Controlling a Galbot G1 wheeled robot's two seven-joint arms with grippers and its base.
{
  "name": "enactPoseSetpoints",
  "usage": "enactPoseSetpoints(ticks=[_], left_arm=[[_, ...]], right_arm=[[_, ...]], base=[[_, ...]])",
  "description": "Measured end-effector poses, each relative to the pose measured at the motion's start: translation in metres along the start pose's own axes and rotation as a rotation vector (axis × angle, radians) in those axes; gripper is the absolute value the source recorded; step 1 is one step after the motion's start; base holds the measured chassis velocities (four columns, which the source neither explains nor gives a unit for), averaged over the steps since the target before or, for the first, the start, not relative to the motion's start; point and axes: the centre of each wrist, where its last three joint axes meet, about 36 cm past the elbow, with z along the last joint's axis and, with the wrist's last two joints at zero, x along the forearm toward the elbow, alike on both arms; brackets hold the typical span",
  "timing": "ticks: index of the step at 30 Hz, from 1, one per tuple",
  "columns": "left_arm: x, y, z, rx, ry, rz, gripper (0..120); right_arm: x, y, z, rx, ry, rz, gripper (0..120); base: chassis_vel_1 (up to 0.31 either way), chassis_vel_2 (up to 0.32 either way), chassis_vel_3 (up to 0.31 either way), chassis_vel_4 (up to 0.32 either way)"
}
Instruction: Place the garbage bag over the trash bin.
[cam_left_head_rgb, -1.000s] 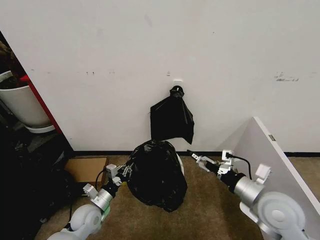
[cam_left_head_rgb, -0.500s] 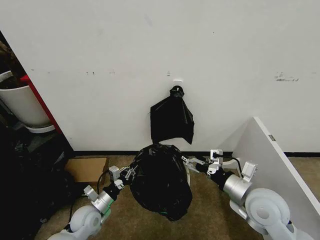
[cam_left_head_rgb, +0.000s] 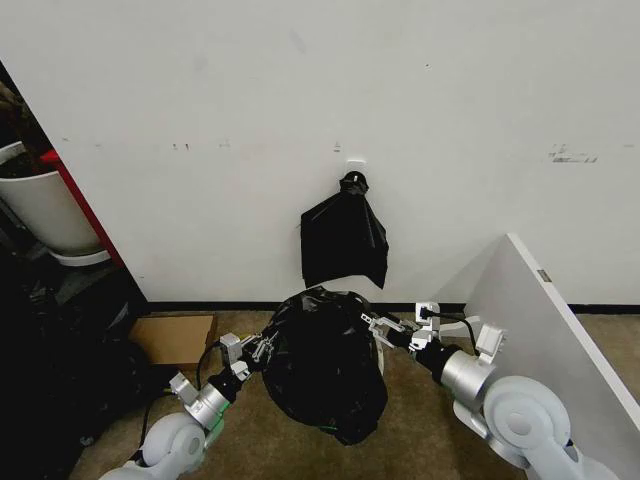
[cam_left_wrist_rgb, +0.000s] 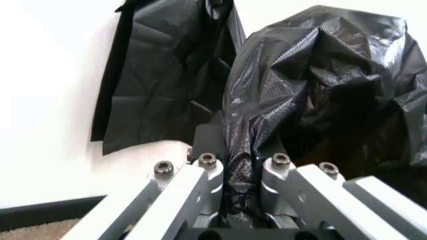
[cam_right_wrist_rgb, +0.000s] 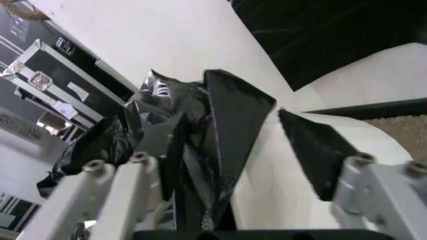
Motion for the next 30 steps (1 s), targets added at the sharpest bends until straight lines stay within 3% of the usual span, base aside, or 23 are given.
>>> enactPoseSetpoints(ticks=[15, 30], left_arm=[[0.001, 0.001, 0.0, -0.002, -0.003, -0.002, 4], [-0.001, -0.009, -0.007, 0.034, -0.027, 0.037, 4]], right_arm=[[-0.002, -0.003, -0.001, 0.003, -0.022, 0.028, 0], [-0.015, -0.039, -0.007, 0.094, -0.003, 0.08, 0]], base=[[0.0, 0.0, 0.0, 0.0], [0.0, 0.0, 0.0, 0.0]])
